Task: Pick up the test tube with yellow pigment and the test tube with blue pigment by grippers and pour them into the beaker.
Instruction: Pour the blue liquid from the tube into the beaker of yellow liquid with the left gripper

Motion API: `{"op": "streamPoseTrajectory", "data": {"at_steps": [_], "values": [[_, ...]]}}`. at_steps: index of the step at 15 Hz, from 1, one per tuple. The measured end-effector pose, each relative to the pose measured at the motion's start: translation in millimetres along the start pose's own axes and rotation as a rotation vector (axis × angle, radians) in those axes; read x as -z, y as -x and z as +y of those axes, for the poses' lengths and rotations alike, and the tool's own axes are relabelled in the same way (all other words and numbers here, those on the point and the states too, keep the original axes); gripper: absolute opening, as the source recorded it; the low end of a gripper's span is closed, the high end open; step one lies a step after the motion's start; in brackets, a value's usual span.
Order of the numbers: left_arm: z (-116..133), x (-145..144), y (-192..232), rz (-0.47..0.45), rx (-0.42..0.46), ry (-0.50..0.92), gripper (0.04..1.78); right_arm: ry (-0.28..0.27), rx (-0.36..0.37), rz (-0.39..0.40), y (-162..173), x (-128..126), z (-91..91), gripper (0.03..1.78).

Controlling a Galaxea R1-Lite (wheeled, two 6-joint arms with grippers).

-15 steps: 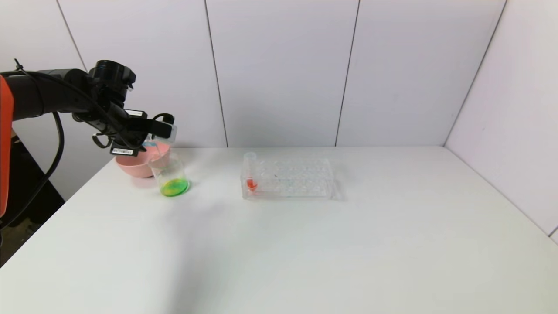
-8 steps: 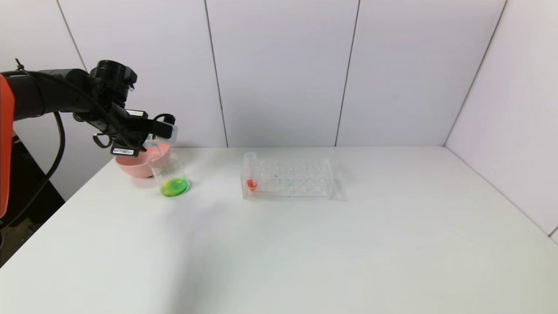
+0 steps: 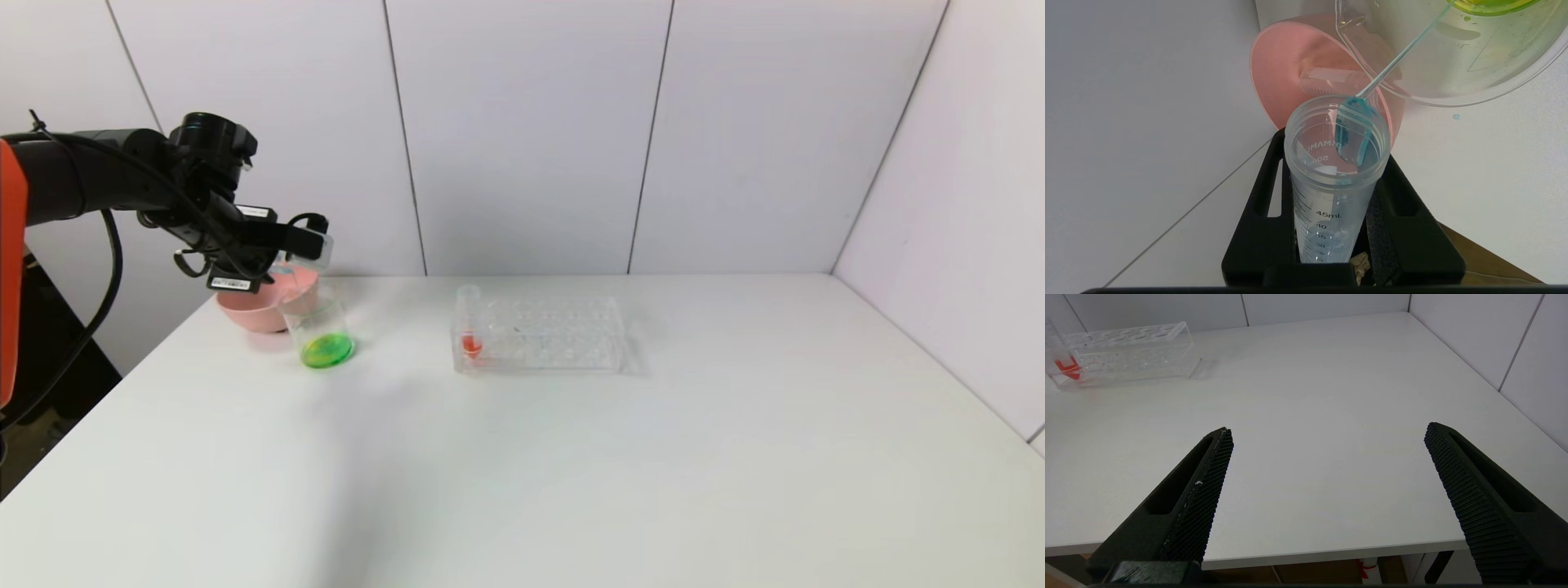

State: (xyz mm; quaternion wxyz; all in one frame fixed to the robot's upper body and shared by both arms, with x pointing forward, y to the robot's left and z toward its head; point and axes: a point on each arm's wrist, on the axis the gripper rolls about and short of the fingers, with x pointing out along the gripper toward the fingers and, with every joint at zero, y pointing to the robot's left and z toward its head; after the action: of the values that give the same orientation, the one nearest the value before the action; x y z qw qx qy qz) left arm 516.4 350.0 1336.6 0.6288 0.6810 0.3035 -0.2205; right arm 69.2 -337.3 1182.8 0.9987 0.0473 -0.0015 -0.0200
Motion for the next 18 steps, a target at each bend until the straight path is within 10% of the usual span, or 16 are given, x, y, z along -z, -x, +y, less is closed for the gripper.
{"op": "streamPoseTrajectory", "data": {"at_steps": [18], "values": [[0.3, -6.0, 1.1, 0.095, 0.004, -0.04, 0.5, 0.0, 0.0, 0.0, 0.0, 0.0, 0.0, 1.71]]}}
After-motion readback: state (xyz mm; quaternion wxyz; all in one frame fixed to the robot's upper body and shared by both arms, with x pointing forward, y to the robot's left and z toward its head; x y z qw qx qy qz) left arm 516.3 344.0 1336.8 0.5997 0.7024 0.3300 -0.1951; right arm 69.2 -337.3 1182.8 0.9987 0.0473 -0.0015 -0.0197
